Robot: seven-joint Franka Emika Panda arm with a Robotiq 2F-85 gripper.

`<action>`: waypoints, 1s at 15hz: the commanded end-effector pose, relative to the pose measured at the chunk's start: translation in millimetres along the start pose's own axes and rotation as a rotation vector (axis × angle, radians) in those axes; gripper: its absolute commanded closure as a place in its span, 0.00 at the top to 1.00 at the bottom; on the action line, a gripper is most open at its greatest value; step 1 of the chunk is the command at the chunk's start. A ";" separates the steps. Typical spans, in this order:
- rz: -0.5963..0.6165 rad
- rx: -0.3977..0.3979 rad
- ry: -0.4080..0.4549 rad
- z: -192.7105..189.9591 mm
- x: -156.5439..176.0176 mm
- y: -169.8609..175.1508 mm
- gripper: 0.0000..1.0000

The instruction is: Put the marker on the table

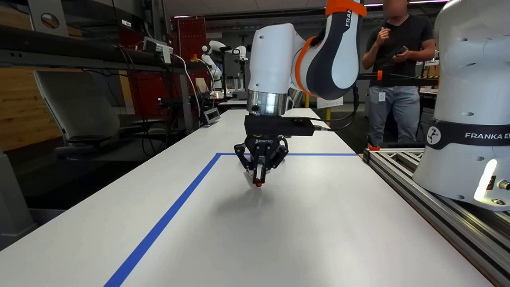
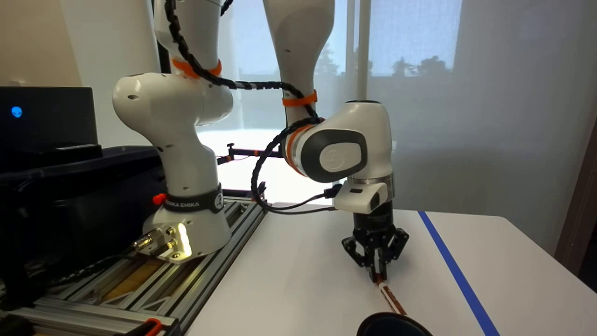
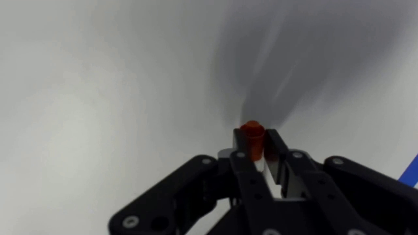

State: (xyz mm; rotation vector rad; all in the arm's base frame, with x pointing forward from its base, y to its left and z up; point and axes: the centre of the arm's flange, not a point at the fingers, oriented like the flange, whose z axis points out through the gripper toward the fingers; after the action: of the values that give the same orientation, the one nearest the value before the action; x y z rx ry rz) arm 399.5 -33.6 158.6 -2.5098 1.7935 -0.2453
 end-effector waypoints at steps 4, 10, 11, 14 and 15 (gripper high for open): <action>0.081 -0.082 -0.013 -30.5 9.5 -22.6 0.73; 0.078 -0.170 -0.014 -72.6 23.7 -40.2 1.00; 0.033 -0.189 -0.017 -78.5 27.4 -43.4 1.00; -0.152 -0.245 -0.032 -90.8 42.4 -49.5 1.00; -0.203 -0.260 -0.036 -93.4 46.7 -51.0 1.00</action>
State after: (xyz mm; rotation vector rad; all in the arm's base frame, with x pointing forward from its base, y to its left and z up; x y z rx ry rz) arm 440.5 -45.2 241.4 -2.7036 1.8255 -0.0178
